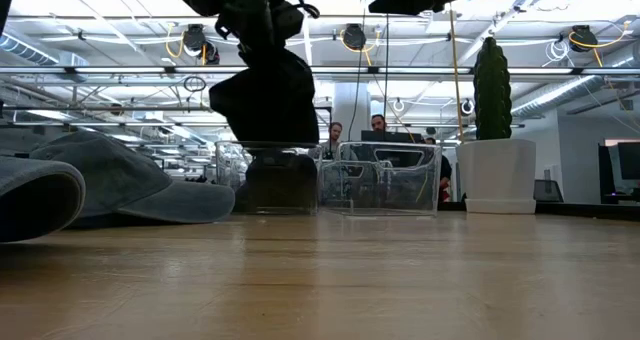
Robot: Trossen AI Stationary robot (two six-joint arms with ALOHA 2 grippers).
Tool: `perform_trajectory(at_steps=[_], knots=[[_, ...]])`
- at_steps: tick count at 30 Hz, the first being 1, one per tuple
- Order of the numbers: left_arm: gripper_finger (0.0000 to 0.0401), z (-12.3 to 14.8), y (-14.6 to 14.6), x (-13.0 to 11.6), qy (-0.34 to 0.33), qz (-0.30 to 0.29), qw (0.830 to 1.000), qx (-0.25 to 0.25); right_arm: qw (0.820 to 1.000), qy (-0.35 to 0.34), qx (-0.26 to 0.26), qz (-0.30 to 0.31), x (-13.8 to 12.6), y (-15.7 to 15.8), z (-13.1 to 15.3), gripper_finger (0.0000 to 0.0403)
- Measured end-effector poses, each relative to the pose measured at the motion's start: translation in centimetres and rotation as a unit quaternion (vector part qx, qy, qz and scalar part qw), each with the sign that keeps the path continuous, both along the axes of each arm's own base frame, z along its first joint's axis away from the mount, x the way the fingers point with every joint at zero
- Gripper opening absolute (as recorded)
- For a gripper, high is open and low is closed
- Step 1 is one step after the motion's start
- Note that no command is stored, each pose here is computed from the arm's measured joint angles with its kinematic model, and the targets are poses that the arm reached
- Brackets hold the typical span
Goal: Pick & Place hat
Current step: Put the top black cap into the left transparent bin
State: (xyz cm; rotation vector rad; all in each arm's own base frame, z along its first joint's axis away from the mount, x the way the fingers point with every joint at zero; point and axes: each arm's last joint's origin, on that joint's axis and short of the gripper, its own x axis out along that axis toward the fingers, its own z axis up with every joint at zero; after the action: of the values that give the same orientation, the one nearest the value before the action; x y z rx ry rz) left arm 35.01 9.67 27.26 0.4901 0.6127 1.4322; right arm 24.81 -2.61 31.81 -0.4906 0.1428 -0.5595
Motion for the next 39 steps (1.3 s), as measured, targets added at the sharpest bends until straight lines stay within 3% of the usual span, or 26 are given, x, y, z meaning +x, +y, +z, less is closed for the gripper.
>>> perform_trajectory(at_steps=[11,24,32,39], knots=[[0.0004,-1.8,0.2,-1.0,0.013,0.005,0.999,-0.038,1.0,0.001,-0.001,0.0,0.0,0.0,0.0,0.0336],[0.0004,-2.2,2.0,-1.3,-0.029,-0.031,0.994,-0.1,1.0,0.001,0.005,0.001,0.0,0.0,-0.1,0.0336],[0.0004,-5.6,3.8,-0.5,0.002,-0.023,0.991,-0.131,1.0,-0.001,0.009,0.001,0.0,0.0,-0.1,0.0336],[0.0004,-8.0,3.6,0.3,0.005,-0.042,0.985,-0.17,1.0,-0.001,0.009,0.001,0.0,0.0,-0.1,0.0336]])
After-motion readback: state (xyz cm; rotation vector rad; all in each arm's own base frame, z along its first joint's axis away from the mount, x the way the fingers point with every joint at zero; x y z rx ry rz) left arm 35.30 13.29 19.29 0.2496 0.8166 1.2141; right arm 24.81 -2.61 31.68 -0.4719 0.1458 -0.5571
